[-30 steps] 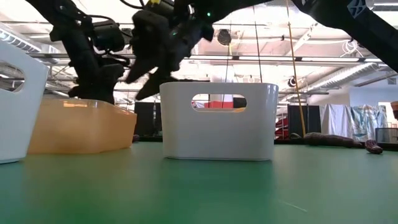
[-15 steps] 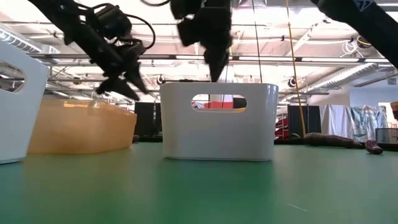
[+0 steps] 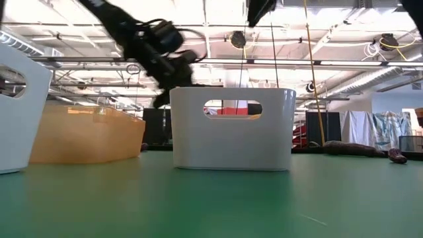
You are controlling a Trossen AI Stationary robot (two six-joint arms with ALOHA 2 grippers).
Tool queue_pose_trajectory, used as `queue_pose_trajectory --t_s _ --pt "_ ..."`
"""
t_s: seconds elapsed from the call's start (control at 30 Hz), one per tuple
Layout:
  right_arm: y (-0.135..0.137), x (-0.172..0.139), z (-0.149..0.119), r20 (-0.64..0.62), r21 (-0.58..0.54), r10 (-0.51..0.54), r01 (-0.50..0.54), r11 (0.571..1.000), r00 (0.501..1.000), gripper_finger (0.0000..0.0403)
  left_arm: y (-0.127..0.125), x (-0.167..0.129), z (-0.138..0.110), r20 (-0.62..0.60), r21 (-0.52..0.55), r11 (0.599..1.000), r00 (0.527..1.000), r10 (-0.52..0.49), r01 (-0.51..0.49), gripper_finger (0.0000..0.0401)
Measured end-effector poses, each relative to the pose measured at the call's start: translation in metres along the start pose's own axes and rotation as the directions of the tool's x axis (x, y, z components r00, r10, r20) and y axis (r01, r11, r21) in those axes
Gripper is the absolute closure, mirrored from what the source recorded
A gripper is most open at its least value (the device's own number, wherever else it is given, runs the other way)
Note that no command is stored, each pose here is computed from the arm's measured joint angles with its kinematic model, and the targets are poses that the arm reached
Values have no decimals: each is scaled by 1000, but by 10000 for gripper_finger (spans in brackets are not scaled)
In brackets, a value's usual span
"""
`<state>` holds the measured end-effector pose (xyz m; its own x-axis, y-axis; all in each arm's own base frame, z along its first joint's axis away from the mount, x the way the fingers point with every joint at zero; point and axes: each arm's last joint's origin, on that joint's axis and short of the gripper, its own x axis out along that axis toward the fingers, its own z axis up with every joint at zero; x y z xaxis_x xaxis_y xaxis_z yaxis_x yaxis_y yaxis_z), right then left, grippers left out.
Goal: Sort produce into baskets
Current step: Put the white garlic into the orange bin
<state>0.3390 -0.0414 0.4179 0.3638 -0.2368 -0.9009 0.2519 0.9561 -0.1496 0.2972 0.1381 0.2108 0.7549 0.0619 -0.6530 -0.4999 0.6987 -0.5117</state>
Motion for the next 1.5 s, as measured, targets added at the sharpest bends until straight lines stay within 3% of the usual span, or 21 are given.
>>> queue_pose_trajectory --t_s 0.27,0.5,0.77,0.93,1.2,1.5 --pt "-18 -73 -35 185 98 -106 89 991 977 248 -28 19 72 50 193 980 998 39 -48 225" --pt "-31 -114 -63 286 204 -240 186 961 928 248 -29 47 99 42 179 974 990 133 -138 225" --pt "-34 -131 -77 330 297 -239 140 944 913 248 -9 80 96 53 81 943 946 319 -323 225" --pt "-27 -132 -77 341 280 -214 118 953 916 248 -3 88 94 79 69 918 920 385 -390 225" --pt "-24 -131 -77 343 259 -204 116 959 917 248 3 104 85 -4 82 946 949 314 -313 219" --pt "-24 -131 -77 343 241 -205 125 962 917 248 1 107 88 34 109 948 954 296 -298 131"
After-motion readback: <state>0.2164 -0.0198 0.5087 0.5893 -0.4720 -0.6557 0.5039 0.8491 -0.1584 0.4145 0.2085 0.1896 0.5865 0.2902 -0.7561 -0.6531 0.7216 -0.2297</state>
